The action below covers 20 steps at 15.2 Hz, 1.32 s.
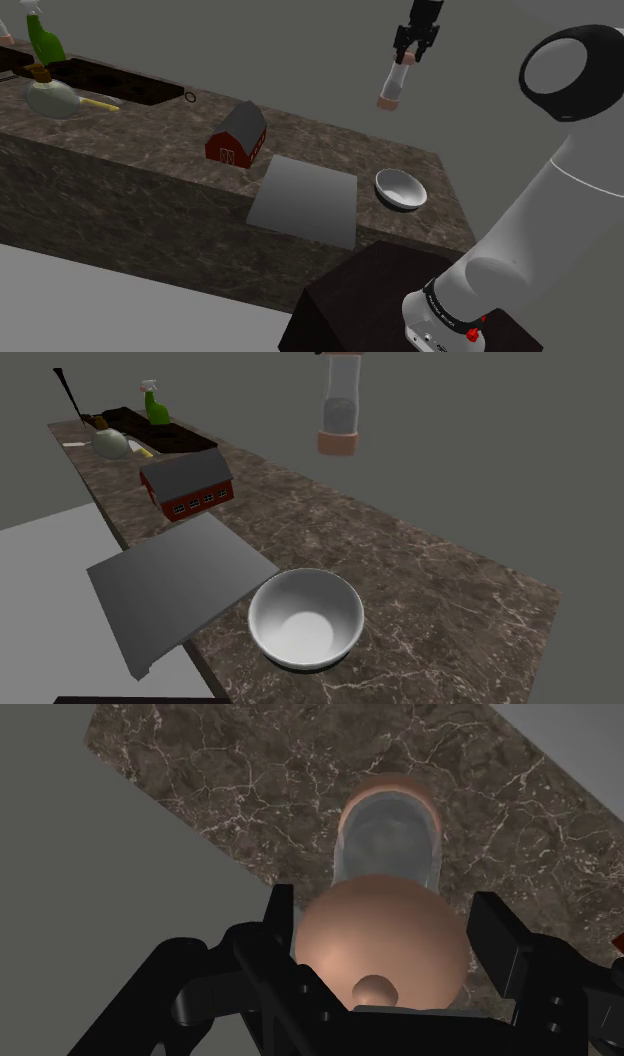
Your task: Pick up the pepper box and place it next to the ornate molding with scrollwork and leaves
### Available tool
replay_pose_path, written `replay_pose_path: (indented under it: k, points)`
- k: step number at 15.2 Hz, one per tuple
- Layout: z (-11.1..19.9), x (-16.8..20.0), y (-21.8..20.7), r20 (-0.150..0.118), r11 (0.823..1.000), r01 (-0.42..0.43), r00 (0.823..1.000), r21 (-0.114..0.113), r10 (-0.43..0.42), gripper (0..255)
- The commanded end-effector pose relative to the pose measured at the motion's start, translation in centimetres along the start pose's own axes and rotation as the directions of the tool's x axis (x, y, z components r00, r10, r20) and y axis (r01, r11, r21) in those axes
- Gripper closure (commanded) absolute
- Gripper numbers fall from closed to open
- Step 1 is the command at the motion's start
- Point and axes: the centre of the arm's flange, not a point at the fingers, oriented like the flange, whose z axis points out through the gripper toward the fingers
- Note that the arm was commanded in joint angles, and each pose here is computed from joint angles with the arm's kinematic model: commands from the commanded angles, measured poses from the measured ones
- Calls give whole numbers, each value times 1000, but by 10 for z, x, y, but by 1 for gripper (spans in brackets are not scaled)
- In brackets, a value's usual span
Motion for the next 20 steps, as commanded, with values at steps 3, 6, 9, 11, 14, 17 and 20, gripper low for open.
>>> replay_pose_path:
  k: [3,6,9,11,14,17,20]
  points:
    - [-9,-5,-53,0,1000,-1,1000,-1,1,255]
    - [0,-6,-66,0,1000,-1,1000,-1,1,255]
    - [15,-6,-68,0,1000,-1,1000,-1,1,255]
    - [26,-6,-70,0,1000,-1,1000,-1,1,255]
    - [41,-5,-72,0,1000,-1,1000,-1,1,255]
    - [57,-5,-75,0,1000,-1,1000,-1,1,255]
    - [73,-5,-77,0,1000,-1,1000,-1,1,255]
